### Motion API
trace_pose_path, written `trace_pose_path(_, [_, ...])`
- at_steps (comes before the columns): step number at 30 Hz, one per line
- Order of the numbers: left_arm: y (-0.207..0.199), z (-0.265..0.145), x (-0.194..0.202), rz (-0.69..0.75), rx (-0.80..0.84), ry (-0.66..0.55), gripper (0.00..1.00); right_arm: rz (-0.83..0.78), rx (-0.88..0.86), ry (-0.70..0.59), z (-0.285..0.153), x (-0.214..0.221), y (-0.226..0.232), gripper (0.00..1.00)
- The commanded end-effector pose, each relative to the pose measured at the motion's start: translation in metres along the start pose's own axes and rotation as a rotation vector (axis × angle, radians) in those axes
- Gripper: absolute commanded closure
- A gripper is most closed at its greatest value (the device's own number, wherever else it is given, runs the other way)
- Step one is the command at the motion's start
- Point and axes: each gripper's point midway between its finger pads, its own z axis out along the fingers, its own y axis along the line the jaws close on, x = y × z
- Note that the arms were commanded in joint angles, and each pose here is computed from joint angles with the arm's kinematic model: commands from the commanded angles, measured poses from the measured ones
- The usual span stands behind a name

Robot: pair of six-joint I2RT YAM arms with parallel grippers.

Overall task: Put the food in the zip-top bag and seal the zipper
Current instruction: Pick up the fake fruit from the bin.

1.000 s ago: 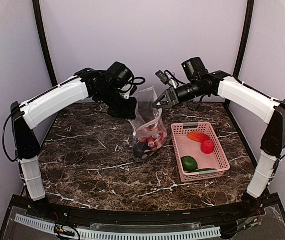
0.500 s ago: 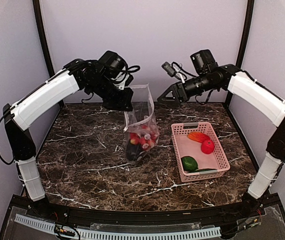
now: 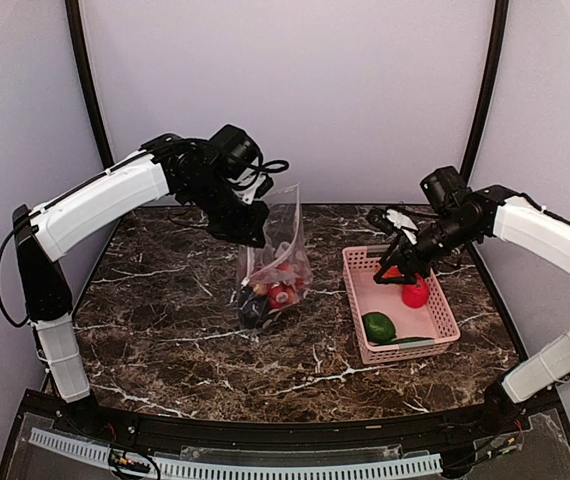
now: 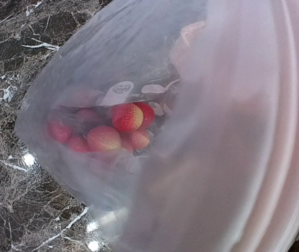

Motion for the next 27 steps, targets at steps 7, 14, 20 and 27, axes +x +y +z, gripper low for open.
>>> trace_pose_path(7, [-0.009,-0.005,0.001,0.025,0.046,-0.027,0.99,-0.069,0.050,0.165,0.030,0.063,-0.014,0.01])
trace_pose_path(14, [-0.007,-0.003,0.003,0.025,0.043,-0.029,0.99,-0.064,0.011,0.224,0.051,0.087,-0.015,0.04])
trace_pose_path(20, [-0.008,-0.001,0.002,0.036,0.052,-0.034,0.99,-0.046,-0.047,0.294,0.071,0.106,-0.010,0.11])
trace_pose_path(27, [-0.009,0.002,0.003,0.037,0.058,-0.031,0.99,-0.047,-0.086,0.338,0.087,0.116,-0.001,0.11])
